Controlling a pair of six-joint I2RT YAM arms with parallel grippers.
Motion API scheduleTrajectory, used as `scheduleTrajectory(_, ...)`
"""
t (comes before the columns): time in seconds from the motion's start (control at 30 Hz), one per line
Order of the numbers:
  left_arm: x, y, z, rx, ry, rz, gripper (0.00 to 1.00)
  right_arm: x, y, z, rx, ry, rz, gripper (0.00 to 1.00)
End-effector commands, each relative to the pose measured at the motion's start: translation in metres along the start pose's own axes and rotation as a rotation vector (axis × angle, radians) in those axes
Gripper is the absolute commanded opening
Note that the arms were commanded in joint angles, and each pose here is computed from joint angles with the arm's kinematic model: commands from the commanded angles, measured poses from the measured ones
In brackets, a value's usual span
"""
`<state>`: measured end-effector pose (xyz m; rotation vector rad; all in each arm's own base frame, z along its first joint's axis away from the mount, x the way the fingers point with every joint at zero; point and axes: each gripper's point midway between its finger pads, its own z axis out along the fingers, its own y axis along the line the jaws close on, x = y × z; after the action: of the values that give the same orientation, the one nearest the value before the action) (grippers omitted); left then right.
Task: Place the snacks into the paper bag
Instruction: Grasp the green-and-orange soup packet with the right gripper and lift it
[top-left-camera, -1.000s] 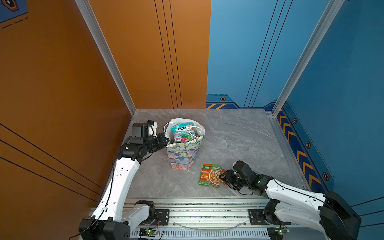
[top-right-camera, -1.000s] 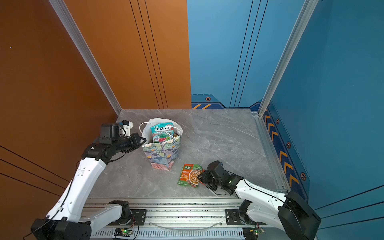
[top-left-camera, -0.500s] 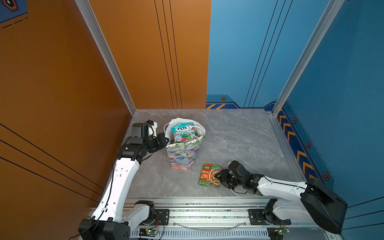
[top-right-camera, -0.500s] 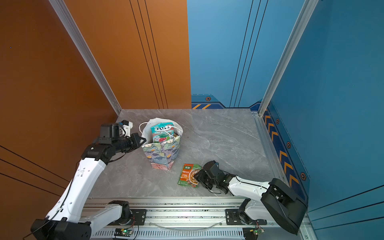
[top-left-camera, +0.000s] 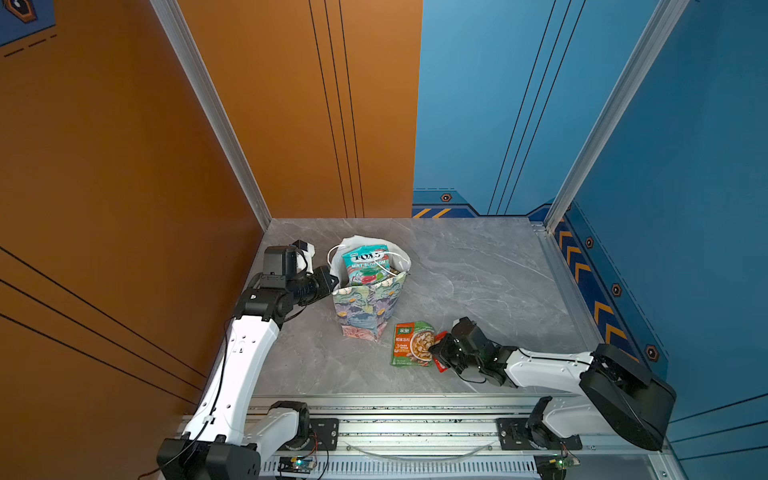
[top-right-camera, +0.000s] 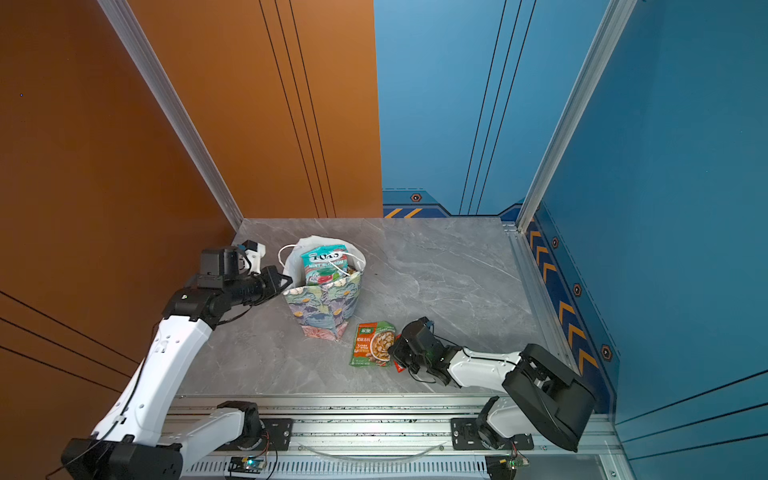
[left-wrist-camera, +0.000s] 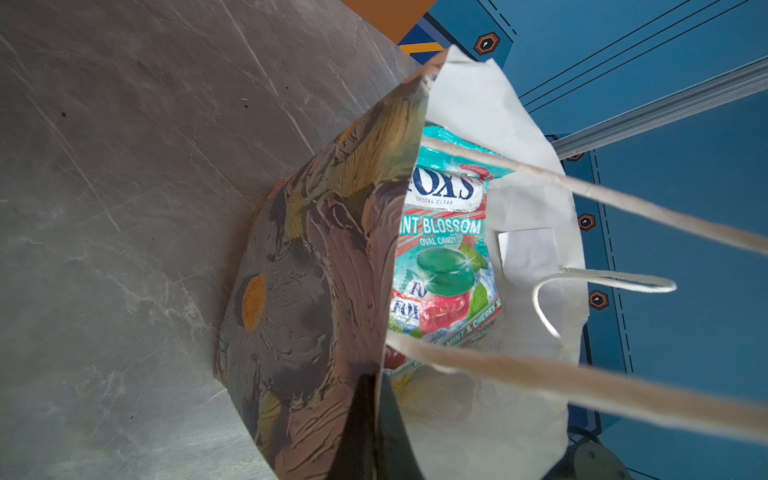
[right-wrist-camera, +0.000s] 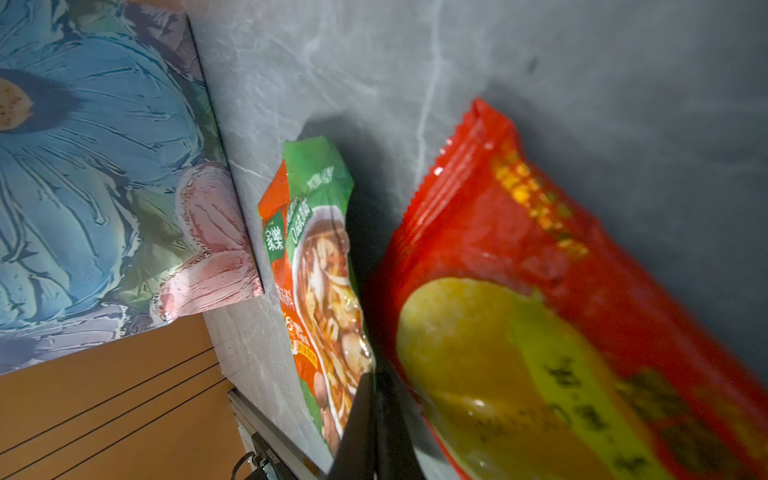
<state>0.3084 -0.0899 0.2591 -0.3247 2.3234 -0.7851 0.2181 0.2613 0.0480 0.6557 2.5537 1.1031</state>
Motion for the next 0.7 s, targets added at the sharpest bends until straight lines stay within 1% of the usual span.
scheduleTrajectory(0.0,-0.008,-0.015,-0.010,0.062,-0.042,0.024,0.00,-0.022,0.034,-0.021,-0.019,-0.089,-0.105,0.00)
scheduleTrajectory(0.2,-0.009,-0.015,-0.010,0.063,-0.041,0.025,0.00,-0.051,0.075,-0.052,-0.051,-0.174,-0.202,0.00)
scheduleTrajectory(0.37,-0.010,-0.016,-0.010,0.067,-0.042,0.025,0.00,-0.073,0.105,-0.067,-0.078,-0.222,-0.260,0.00)
scheduleTrajectory(0.43,-0.010,-0.016,-0.011,0.068,-0.044,0.026,0.00,-0.076,0.117,-0.070,-0.089,-0.226,-0.296,0.00)
scheduleTrajectory(0.47,-0.010,-0.017,-0.011,0.068,-0.044,0.028,0.00,-0.091,0.123,-0.075,-0.090,-0.258,-0.293,0.00)
scheduleTrajectory(0.63,-0.011,-0.016,-0.010,0.067,-0.042,0.025,0.00,-0.114,0.160,-0.089,-0.123,-0.312,-0.371,0.00)
scheduleTrajectory(0.67,-0.011,-0.016,-0.010,0.066,-0.042,0.024,0.00,-0.121,0.170,-0.094,-0.127,-0.332,-0.403,0.00)
